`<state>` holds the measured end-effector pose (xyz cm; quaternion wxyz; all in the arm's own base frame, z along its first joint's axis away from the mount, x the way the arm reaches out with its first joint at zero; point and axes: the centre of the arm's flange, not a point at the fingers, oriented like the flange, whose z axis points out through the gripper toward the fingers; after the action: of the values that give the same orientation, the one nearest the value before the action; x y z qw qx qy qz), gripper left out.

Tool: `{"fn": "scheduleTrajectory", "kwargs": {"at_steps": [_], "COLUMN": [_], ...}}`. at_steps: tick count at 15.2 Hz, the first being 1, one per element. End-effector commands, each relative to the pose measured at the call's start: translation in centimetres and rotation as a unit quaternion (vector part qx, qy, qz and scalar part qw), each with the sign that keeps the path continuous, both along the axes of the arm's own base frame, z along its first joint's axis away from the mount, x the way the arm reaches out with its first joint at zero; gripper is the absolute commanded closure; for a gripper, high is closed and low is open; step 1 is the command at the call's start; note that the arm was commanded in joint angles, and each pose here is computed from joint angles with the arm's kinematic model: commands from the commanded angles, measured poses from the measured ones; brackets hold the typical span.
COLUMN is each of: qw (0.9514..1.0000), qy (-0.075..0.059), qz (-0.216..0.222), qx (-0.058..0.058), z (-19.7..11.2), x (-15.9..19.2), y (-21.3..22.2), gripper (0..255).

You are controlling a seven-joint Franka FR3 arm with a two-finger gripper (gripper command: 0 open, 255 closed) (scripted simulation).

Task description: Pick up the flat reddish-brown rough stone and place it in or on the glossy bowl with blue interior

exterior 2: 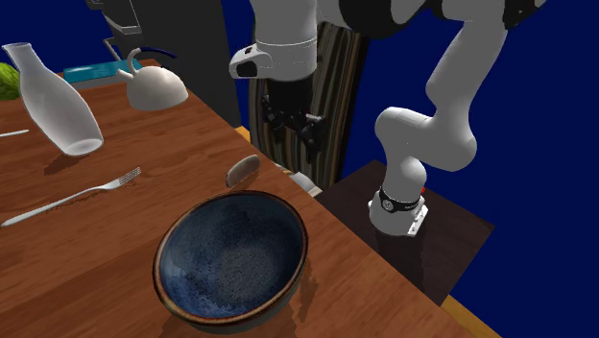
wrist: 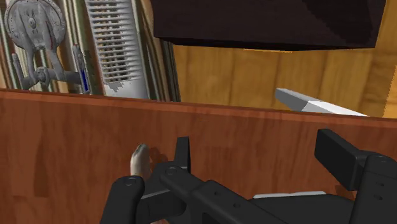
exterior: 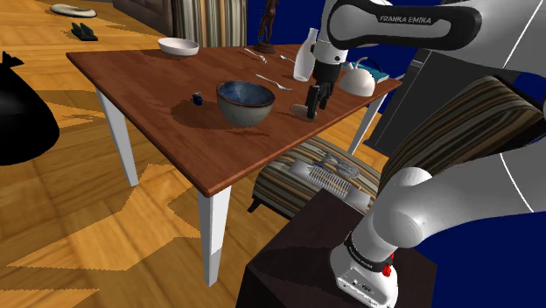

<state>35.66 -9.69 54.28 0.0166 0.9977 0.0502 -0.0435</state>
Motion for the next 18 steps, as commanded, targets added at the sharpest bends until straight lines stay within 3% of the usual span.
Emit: {"fn": "scheduleTrajectory", "kwargs": {"at_steps": [1,9,18], "qw": [0.9997,0.9936,0.9936], "qy": [0.007,0.033,0.033], "qz": [0.024,0.107,0.107], "qx": [0.003,0.015,0.015], "z": [-0.3,-2.4,-6.3], "x": [1.9,10.0,9.4], "y": [-2.1,-8.6,-8.8], "gripper": [0,0,0]}}
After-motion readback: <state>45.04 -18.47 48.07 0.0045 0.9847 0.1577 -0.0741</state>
